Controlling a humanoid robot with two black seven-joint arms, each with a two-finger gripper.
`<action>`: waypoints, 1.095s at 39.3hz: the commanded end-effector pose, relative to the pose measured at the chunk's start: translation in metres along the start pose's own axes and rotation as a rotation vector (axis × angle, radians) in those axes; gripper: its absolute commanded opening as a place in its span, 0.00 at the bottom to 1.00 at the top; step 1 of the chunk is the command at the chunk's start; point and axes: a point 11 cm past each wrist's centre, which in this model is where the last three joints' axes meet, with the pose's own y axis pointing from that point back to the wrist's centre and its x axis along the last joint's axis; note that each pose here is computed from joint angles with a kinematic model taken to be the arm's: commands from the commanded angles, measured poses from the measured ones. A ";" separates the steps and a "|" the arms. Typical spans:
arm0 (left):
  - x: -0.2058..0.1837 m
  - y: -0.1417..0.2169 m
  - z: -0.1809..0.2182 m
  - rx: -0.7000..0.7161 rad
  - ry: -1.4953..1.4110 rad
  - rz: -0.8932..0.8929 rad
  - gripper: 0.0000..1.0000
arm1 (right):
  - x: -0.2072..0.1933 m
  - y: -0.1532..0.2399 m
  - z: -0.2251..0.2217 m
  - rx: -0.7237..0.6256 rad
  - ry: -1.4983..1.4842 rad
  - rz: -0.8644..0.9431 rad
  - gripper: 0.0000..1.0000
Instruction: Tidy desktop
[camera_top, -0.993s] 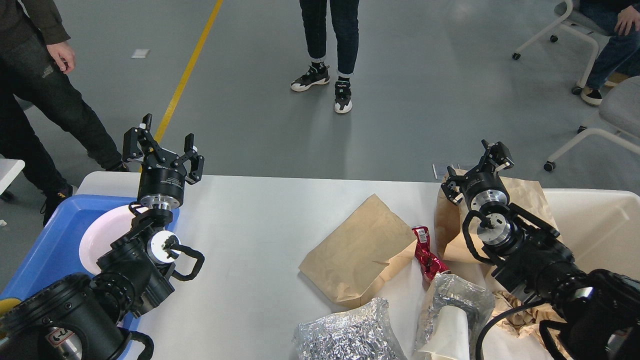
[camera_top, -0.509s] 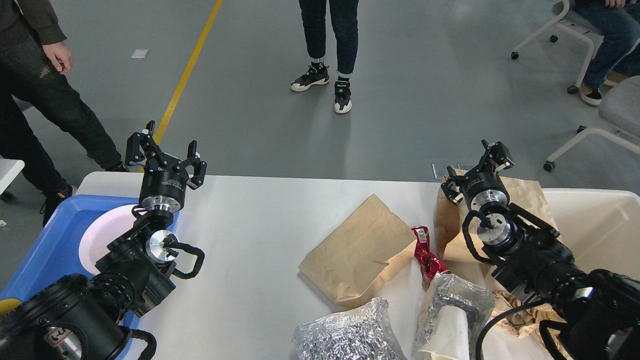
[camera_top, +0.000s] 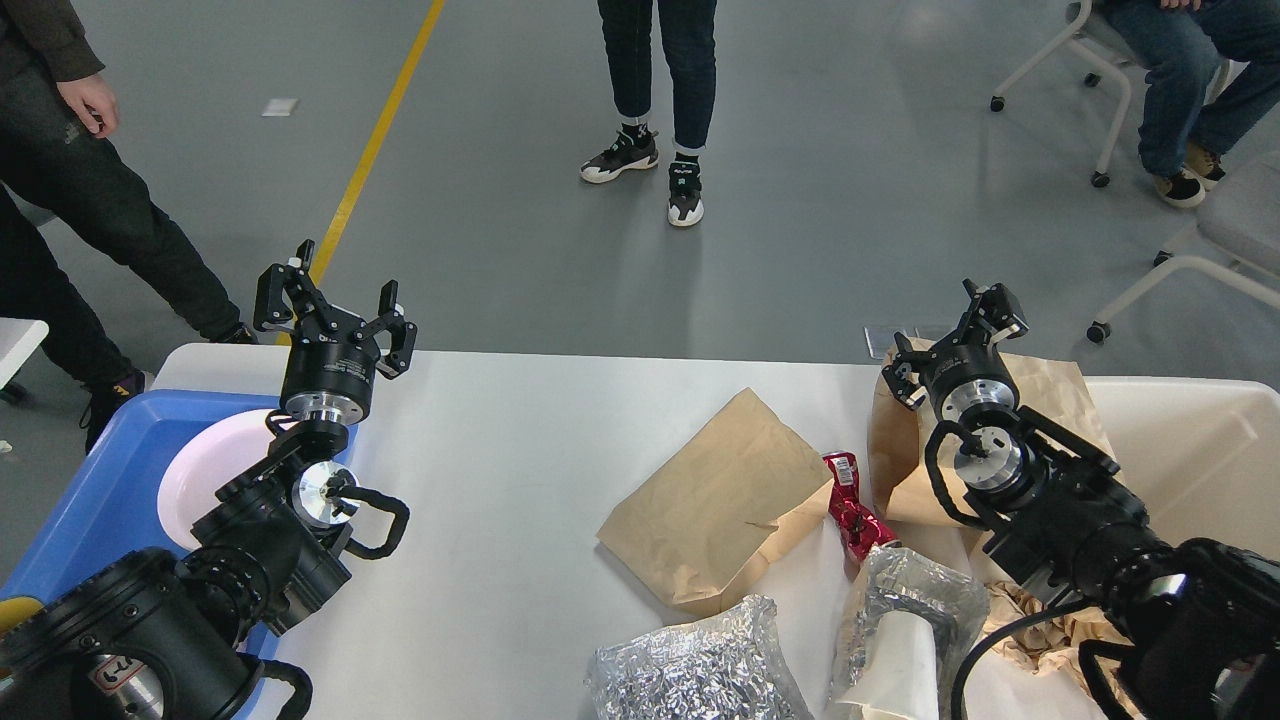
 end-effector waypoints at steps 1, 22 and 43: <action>0.000 0.000 0.000 0.000 0.002 0.000 0.97 | 0.000 0.000 0.000 0.000 0.001 0.001 1.00; 0.000 0.000 0.000 -0.001 0.000 0.001 0.97 | 0.000 0.000 0.000 -0.001 0.001 0.001 1.00; 0.000 0.000 0.000 0.000 0.002 0.000 0.97 | 0.000 0.000 0.000 0.000 0.000 -0.001 1.00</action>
